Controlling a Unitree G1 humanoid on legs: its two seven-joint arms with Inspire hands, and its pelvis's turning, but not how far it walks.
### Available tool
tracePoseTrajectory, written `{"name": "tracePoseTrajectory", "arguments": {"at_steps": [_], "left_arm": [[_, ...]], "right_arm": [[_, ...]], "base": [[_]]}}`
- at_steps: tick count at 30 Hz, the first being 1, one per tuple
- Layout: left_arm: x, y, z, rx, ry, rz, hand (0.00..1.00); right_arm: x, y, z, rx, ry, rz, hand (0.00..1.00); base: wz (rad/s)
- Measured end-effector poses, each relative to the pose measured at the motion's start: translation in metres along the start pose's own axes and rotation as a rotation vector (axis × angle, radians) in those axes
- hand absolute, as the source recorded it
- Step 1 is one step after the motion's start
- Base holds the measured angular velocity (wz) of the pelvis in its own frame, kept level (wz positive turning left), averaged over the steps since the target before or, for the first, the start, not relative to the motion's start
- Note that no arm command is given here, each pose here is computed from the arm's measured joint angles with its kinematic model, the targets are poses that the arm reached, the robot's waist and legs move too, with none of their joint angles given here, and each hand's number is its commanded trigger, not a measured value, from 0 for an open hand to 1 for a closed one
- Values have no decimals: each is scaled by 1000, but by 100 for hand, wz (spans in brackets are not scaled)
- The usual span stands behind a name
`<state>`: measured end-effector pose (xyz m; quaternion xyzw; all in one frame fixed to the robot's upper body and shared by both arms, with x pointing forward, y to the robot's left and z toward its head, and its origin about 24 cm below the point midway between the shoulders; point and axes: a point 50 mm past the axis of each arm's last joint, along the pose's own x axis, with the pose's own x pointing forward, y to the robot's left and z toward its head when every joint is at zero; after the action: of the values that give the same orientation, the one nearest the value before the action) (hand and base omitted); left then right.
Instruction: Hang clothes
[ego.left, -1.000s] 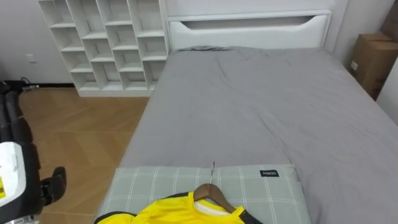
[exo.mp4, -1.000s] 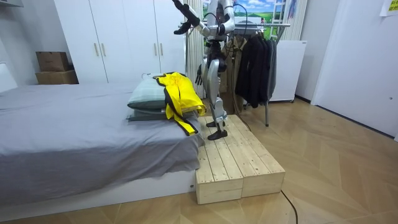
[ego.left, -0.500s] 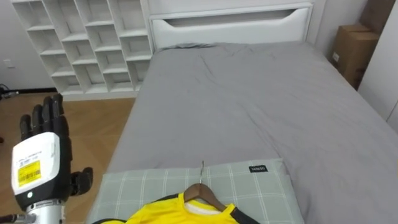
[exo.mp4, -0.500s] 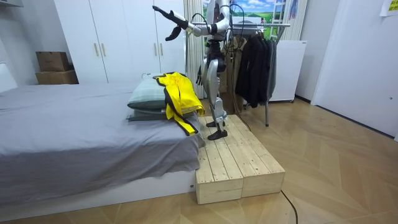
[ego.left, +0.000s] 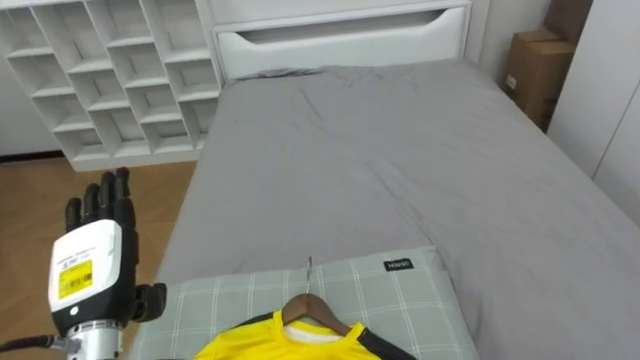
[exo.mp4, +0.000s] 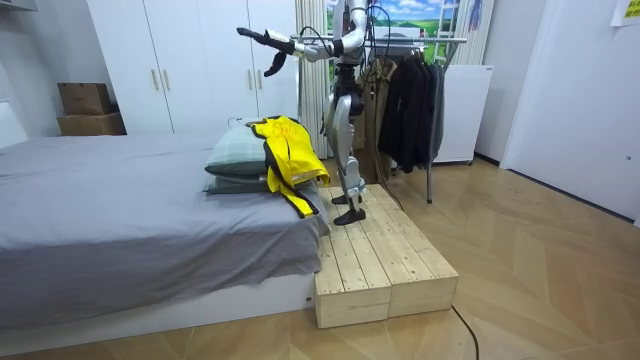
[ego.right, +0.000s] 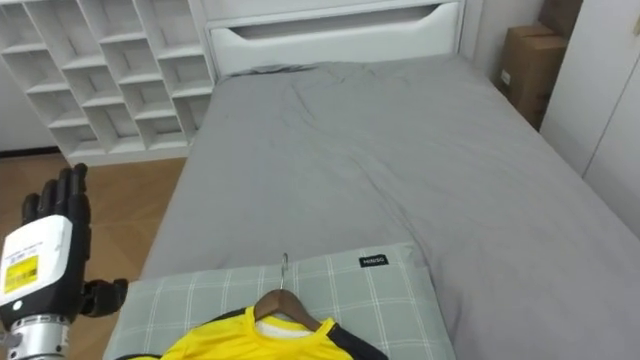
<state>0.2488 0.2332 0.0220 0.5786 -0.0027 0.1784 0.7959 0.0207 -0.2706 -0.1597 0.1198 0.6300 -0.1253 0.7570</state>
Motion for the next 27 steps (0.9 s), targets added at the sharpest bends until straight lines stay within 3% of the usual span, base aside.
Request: {"name": "tracePoseTrajectory", "arguments": {"at_steps": [12,27], "left_arm": [[43,-12,23,37,-49,-64,0],[78,-20,33,20,-59,-143,0]], "right_arm": [[2,4,23,-69,-22,-18,0],[2,19,68,-172,-143,-9,0]], "base": [[-2],[-3]]}}
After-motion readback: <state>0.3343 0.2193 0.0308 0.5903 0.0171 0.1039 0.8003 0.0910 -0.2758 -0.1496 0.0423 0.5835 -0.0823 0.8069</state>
